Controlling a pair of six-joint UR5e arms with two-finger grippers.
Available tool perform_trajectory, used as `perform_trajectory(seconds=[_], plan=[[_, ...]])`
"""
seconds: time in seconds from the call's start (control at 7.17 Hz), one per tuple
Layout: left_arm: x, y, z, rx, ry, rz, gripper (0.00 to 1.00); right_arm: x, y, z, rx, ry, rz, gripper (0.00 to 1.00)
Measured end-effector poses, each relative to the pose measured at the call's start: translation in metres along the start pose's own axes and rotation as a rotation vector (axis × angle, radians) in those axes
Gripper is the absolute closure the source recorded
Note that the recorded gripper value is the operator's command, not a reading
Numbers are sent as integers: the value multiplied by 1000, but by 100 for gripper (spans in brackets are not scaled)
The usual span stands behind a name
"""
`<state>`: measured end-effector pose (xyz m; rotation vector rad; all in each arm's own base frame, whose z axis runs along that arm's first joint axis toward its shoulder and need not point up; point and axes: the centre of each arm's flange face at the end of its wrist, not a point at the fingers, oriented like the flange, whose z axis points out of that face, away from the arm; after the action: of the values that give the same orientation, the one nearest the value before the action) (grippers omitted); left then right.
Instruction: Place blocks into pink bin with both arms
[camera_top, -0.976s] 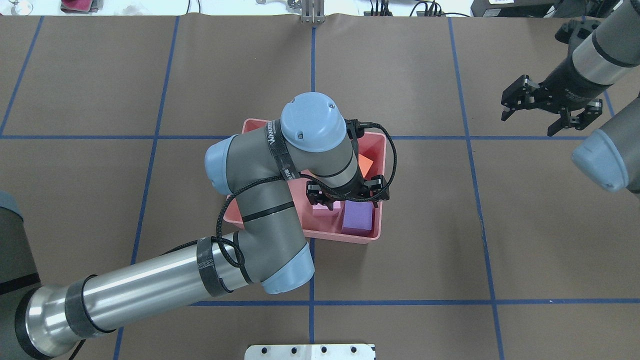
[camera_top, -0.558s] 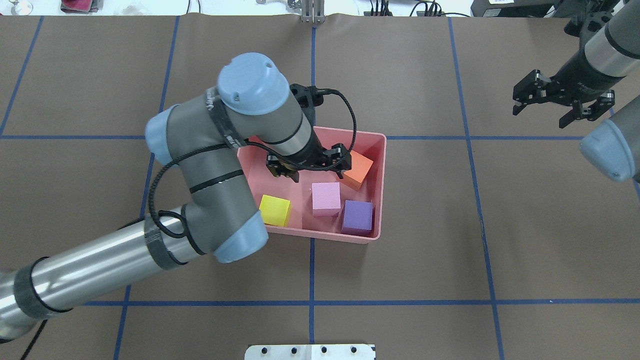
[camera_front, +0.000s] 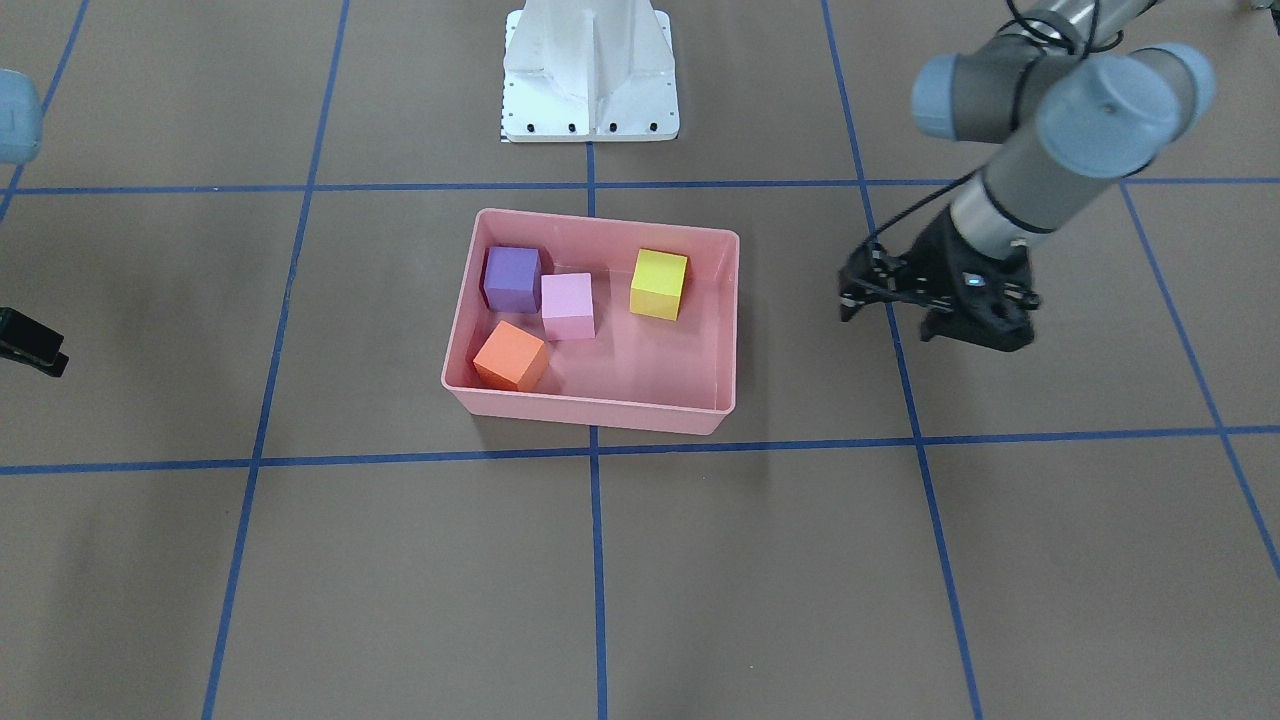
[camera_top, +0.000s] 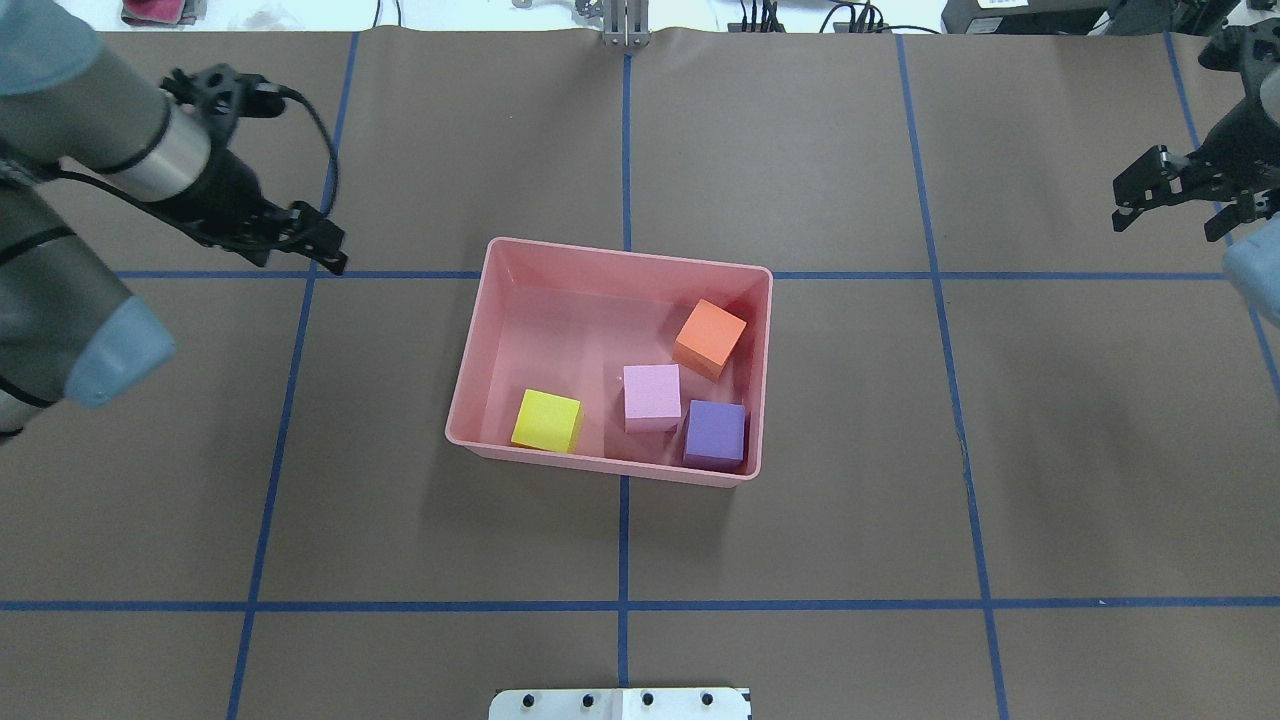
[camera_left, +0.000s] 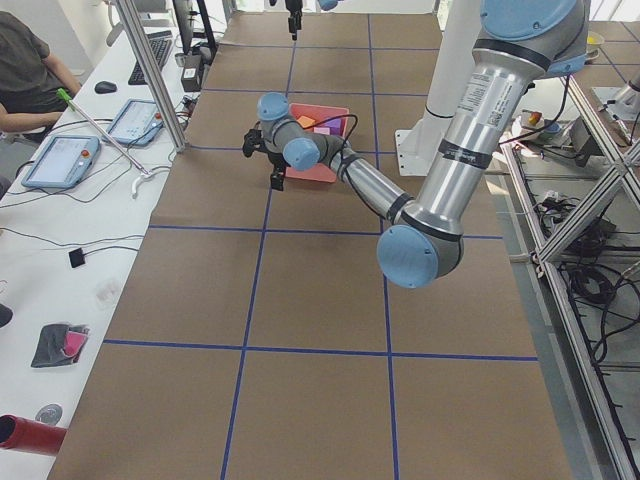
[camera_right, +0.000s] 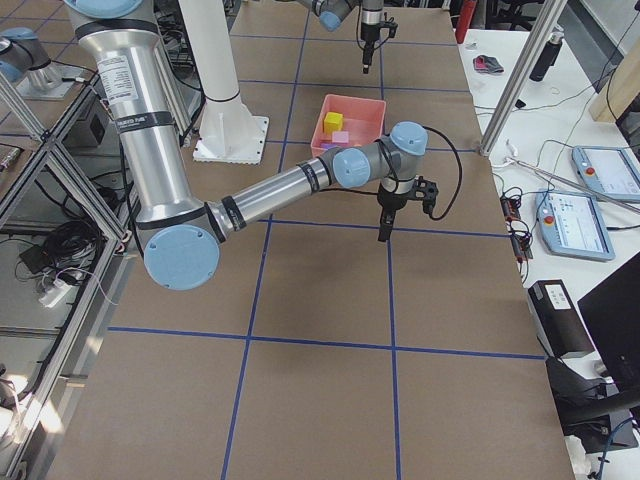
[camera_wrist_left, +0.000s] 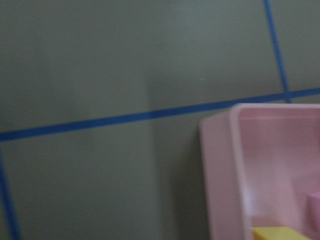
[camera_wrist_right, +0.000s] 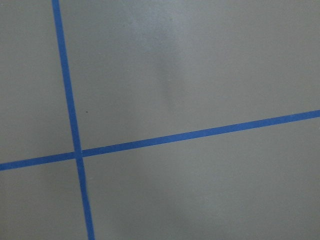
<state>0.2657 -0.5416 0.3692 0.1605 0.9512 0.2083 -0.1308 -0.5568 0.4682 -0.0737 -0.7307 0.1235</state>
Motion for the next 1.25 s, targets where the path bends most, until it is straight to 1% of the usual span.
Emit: perform_trajectory(seconds=[0.14, 0.28, 0.42, 0.7, 0.84, 0.98, 1.12, 1.25], plan=[[-82, 11, -15, -2, -50, 47, 0, 22, 2, 3, -6, 9, -17, 0], [-148, 19, -29, -4, -91, 43, 0, 43, 3, 2, -5, 14, -27, 0], [-203, 24, -44, -5, -118, 29, 0, 63, 4, -4, 1, 12, -35, 0], [-301, 43, -78, 6, -132, 14, 0, 100, 8, -11, 3, -5, -45, 0], [-333, 60, -89, 9, -136, -8, 0, 117, 14, -9, -7, -9, -58, 0], [-345, 68, -95, 0, -136, -53, 0, 128, 19, -5, -15, -10, -66, 0], [-346, 71, -99, -17, -136, -111, 0, 133, 21, -4, -20, -9, -70, 0], [-345, 73, -102, -30, -136, -147, 0, 134, 22, -3, -21, -9, -71, 0]])
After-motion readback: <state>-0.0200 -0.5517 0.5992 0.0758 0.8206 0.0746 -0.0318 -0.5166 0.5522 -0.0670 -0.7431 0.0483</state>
